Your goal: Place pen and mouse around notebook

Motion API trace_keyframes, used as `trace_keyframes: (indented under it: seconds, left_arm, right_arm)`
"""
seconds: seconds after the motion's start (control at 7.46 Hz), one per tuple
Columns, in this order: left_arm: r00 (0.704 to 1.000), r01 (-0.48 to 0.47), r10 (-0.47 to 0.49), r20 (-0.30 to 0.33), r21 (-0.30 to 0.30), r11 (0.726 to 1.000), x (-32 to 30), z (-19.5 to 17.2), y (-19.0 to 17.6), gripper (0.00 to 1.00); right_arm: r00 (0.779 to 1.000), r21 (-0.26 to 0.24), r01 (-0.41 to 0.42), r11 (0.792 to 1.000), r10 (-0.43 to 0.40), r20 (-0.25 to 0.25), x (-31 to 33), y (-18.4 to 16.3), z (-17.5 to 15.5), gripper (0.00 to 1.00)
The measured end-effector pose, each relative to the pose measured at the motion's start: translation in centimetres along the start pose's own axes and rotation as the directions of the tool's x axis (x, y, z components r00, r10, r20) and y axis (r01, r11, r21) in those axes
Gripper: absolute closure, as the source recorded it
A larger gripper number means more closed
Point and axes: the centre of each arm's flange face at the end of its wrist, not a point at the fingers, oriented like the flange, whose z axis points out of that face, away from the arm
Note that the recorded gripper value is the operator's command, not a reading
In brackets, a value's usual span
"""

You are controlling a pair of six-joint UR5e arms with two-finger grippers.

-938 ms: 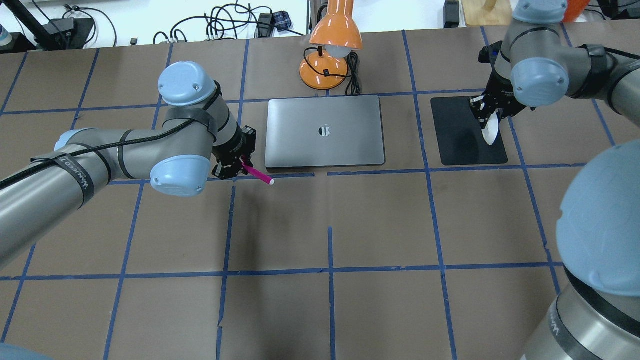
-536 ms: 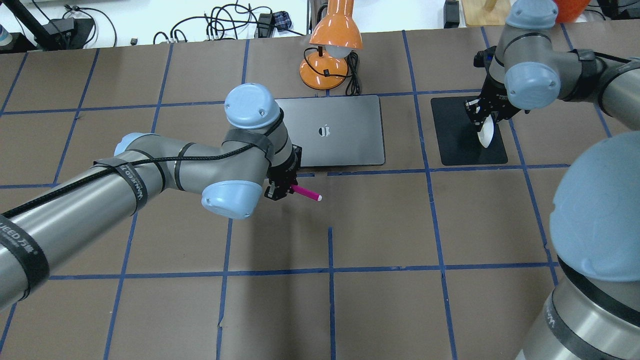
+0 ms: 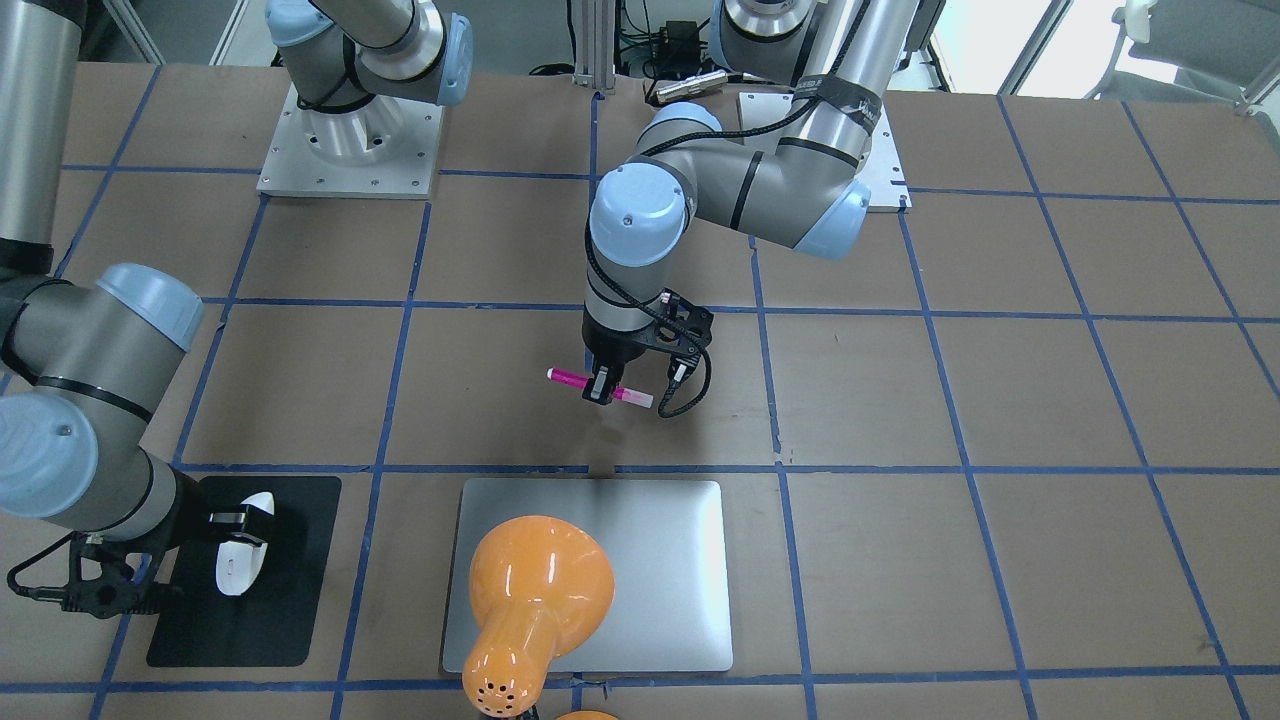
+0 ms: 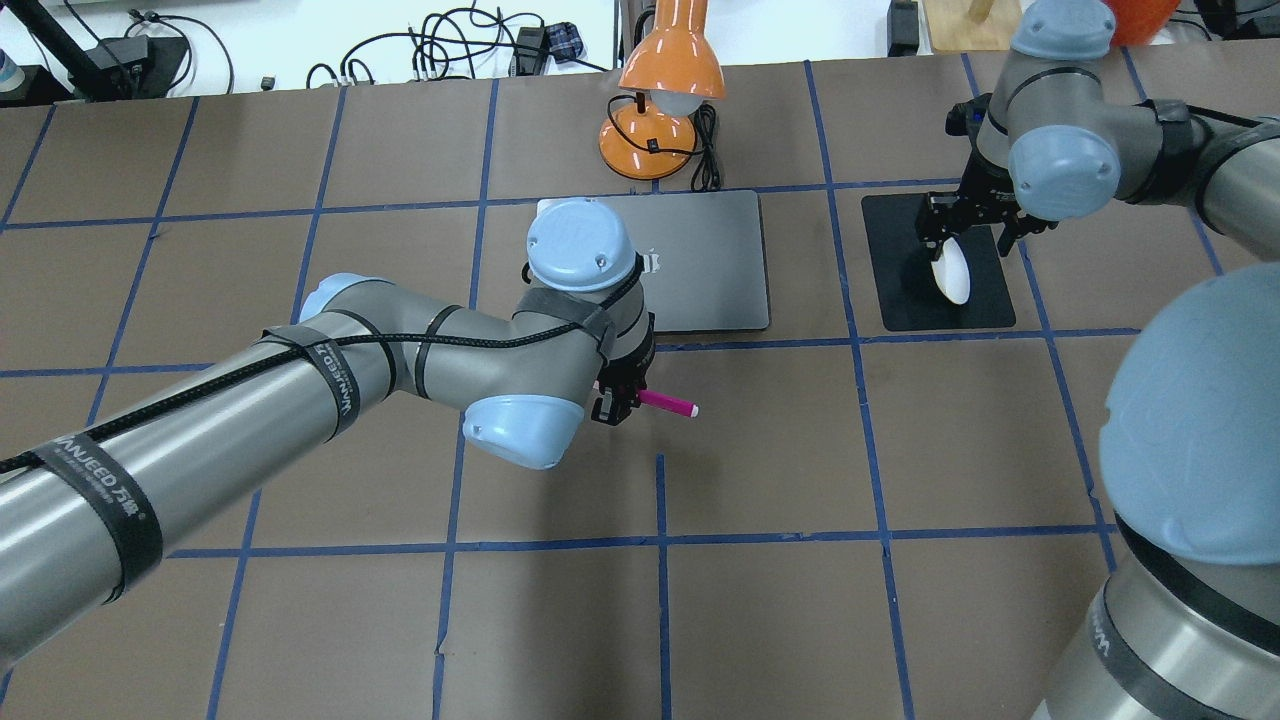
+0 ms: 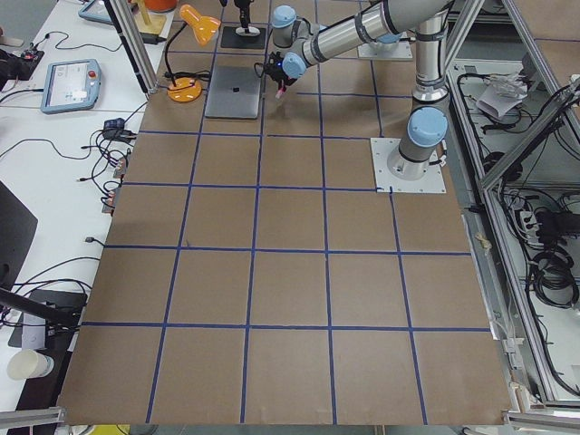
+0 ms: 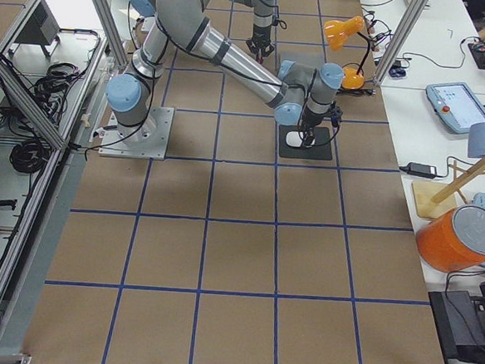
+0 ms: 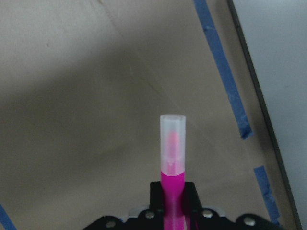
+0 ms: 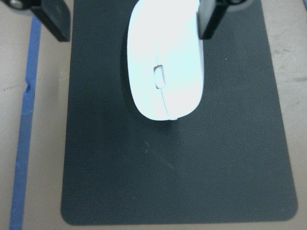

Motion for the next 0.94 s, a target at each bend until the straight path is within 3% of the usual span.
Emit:
trace_keyframes:
  seconds: [0.27,0.8,0.94]
  left_arm:
    - [0.998,0.060,-0.060,0.005,0.003,0.998,0.2,1.1,0.5,1.00]
    - [0.992,0.129,-0.129,-0.007,-0.003,0.992,0.7,3.2,0.8,1.00]
    - [0.991,0.133,-0.133,-0.009,-0.006,0.991,0.8,3.4,0.9,0.74]
  right_arm:
    - [0.999,0.042,-0.002,0.999,0.001,0.035,-0.2,-0.5,-3.3,0.00]
    - [0.998,0.054,0.051,0.997,-0.052,0.031,-2.8,2.2,-18.2,0.00]
    - [0.995,0.063,0.096,0.993,-0.097,0.025,-5.9,4.7,-21.6,0.00]
